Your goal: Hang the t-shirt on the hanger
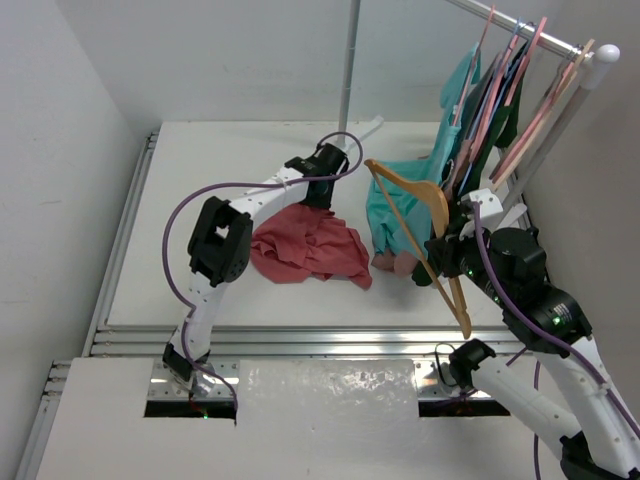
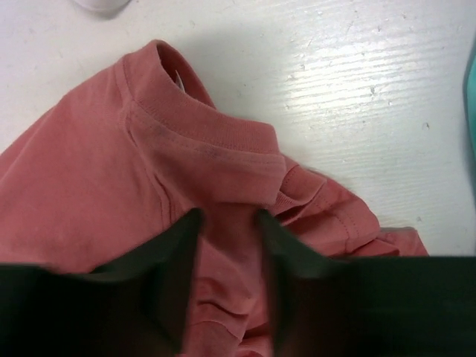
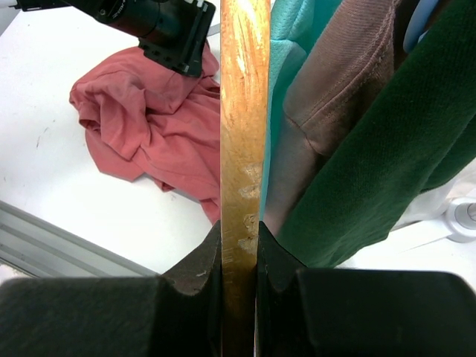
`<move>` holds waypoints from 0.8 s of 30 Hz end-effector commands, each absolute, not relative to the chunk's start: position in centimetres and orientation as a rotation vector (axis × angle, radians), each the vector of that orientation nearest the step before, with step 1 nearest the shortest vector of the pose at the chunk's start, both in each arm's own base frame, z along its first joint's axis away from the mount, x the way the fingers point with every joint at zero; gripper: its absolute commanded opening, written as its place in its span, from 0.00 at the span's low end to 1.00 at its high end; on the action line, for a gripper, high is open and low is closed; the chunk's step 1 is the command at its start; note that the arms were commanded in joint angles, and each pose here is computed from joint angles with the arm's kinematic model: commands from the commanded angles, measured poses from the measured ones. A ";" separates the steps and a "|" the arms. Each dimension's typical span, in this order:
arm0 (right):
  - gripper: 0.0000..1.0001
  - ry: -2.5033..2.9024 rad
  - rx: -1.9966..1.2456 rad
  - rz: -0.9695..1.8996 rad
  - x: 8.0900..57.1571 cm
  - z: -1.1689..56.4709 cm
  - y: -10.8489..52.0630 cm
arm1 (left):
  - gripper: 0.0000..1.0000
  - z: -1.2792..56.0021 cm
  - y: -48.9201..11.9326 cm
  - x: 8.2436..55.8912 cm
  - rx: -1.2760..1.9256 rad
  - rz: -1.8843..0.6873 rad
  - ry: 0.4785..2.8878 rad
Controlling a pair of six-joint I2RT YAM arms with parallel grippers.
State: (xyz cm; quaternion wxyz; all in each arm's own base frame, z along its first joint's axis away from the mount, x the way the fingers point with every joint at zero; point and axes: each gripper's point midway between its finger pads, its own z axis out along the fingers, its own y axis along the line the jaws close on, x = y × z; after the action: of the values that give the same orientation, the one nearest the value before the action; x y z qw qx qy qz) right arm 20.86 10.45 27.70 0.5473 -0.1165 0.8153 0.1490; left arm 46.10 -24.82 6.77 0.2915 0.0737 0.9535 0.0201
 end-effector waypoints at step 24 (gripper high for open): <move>0.00 1.880 -0.297 0.389 22.2 28.9 11.7 | 0.01 12.4 -24.0 45.5 0.139 -0.011 2.437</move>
State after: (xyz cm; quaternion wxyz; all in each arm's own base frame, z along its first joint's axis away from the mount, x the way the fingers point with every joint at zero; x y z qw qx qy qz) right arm 21.27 11.04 27.09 0.5349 -0.1254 0.8217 0.1514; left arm 44.81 -23.69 4.70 0.2692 0.0659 0.9606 0.0208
